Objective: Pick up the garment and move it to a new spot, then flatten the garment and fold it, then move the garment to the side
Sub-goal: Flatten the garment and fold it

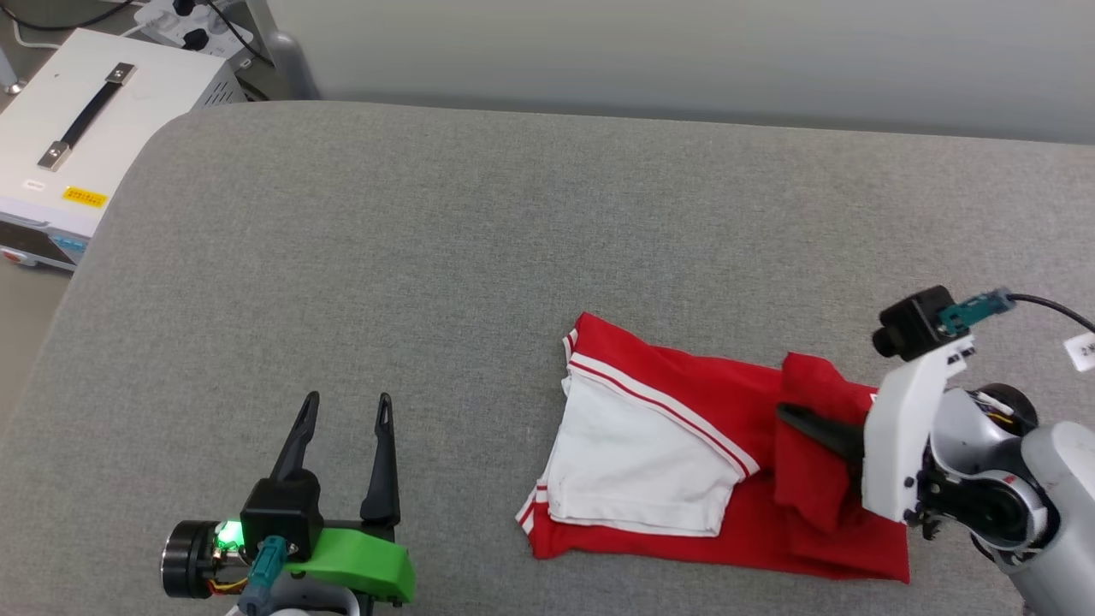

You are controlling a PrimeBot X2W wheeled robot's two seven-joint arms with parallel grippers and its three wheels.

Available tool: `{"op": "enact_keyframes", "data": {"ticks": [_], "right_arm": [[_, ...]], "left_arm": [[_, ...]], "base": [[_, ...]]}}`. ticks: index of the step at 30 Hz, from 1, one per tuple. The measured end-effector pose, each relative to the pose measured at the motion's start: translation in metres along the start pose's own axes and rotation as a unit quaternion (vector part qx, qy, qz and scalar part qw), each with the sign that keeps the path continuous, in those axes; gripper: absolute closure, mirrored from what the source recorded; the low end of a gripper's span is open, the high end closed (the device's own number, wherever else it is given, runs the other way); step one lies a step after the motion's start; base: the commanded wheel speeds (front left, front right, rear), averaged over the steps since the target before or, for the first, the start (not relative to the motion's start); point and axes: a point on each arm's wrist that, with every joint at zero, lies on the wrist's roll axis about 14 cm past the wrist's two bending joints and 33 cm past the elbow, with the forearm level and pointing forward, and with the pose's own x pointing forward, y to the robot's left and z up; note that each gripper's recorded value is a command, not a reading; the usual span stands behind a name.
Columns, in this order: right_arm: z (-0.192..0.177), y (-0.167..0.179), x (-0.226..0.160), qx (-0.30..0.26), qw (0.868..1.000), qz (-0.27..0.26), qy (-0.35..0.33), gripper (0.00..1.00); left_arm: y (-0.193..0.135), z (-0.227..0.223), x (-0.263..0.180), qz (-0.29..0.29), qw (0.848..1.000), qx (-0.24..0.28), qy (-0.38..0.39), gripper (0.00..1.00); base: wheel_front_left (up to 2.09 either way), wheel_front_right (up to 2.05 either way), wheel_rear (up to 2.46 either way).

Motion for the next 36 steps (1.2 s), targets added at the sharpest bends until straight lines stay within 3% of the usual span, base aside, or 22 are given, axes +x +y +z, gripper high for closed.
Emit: {"op": "enact_keyframes", "data": {"ticks": [12, 23, 24, 25, 26, 36], "right_arm": [[0.006, 0.035, 0.064, -0.055, 0.997, 0.037, 0.046, 1.0], [-0.024, 0.018, 0.093, -0.056, 0.995, 0.011, 0.084, 1.0], [-0.022, 0.018, 0.093, -0.056, 0.995, 0.011, 0.077, 0.96], [-0.021, 0.018, 0.093, -0.055, 0.996, 0.01, 0.07, 0.56], [-0.019, 0.018, 0.092, -0.055, 0.996, 0.011, 0.063, 0.0], [0.027, 0.018, 0.058, -0.077, 0.995, 0.009, -0.068, 0.0]], "left_arm": [[0.001, -0.007, 0.005, 0.003, 1.0, 0.001, 0.012, 0.0], [0.004, -0.01, 0.009, 0.01, 1.0, 0.003, 0.015, 0.0], [0.003, -0.01, 0.009, 0.01, 1.0, 0.003, 0.015, 0.0], [0.003, -0.01, 0.01, 0.009, 1.0, 0.003, 0.015, 0.0], [0.003, -0.009, 0.01, 0.009, 1.0, 0.002, 0.014, 0.0], [-0.003, 0.001, 0.008, 0.0, 1.0, 0.0, -0.002, 0.0]], "base": [[0.0, 0.0, 0.0], [0.0, 0.0, 0.0], [0.0, 0.0, 0.0], [0.0, 0.0, 0.0], [0.0, 0.0, 0.0], [0.0, 0.0, 0.0]]}}
